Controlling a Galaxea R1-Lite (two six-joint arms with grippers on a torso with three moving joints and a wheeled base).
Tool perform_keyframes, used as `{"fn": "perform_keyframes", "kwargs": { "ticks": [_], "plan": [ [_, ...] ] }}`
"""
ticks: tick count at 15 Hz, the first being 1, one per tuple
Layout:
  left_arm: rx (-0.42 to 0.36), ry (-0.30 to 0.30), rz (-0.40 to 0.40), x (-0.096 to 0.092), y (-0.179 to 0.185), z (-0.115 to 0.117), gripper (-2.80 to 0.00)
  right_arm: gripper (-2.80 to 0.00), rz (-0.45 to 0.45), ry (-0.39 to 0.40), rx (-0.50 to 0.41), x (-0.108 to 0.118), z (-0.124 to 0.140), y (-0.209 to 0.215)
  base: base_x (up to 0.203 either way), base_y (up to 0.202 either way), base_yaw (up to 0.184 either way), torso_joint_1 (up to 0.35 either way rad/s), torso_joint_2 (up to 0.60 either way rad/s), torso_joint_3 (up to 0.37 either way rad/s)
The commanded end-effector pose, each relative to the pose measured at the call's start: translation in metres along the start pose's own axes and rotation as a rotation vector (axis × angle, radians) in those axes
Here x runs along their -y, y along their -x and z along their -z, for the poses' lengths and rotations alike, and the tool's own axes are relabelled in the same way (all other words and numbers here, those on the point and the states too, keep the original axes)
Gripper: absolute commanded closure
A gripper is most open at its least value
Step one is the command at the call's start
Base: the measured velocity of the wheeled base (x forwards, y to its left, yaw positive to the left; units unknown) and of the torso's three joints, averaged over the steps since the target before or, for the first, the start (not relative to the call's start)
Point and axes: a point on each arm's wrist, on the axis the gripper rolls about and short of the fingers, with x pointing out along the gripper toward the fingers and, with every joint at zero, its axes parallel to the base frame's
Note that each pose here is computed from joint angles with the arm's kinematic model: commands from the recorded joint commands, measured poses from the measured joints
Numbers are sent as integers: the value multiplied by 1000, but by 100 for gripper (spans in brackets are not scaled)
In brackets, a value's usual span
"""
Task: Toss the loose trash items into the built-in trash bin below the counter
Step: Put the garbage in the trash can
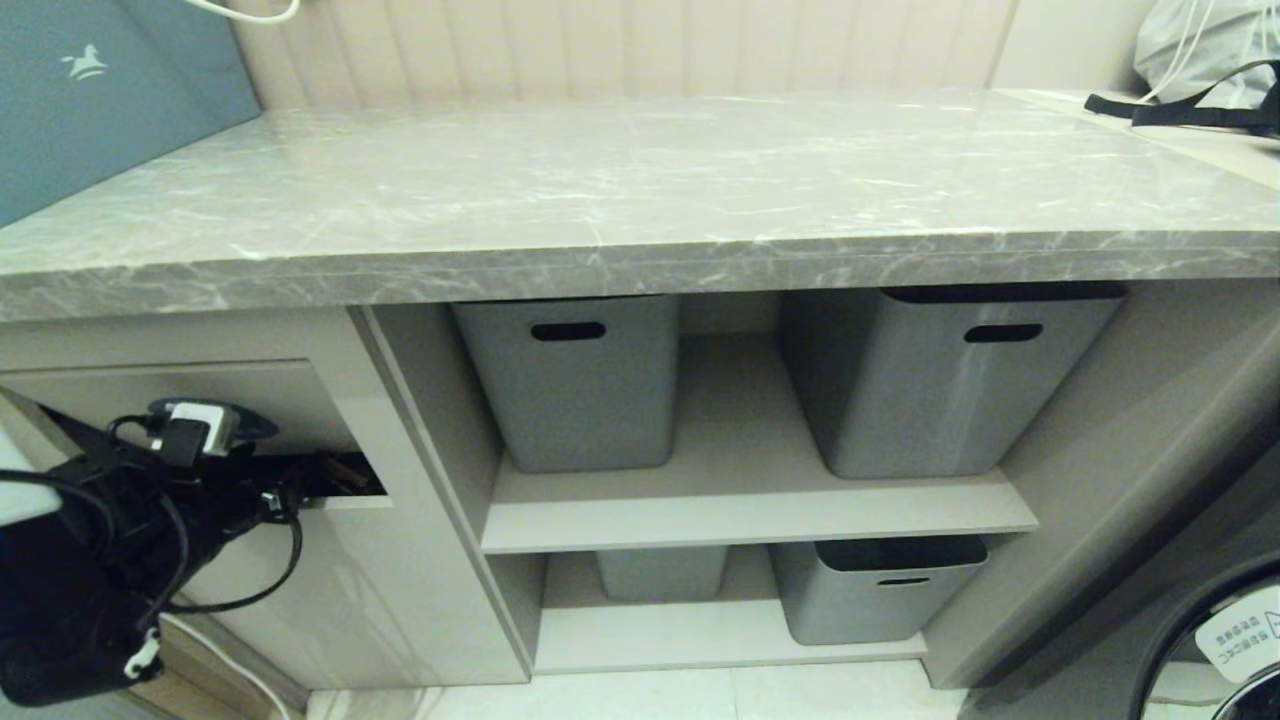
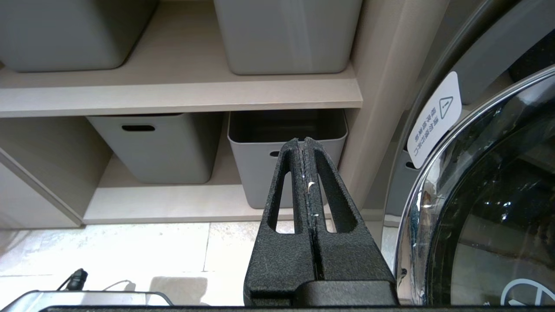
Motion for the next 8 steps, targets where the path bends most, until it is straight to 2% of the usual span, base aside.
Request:
{"fn": "perform_keyframes", "kwargs": {
  "ticks": [1, 8],
  "plan": [
    [10, -2, -4, 0, 8, -6, -280, 0, 0, 0, 0, 0, 0, 0, 0, 0, 0, 0, 0, 0],
    [38, -6, -6, 5, 42, -30, -280, 0, 0, 0, 0, 0, 0, 0, 0, 0, 0, 0, 0, 0]
  ]
}}
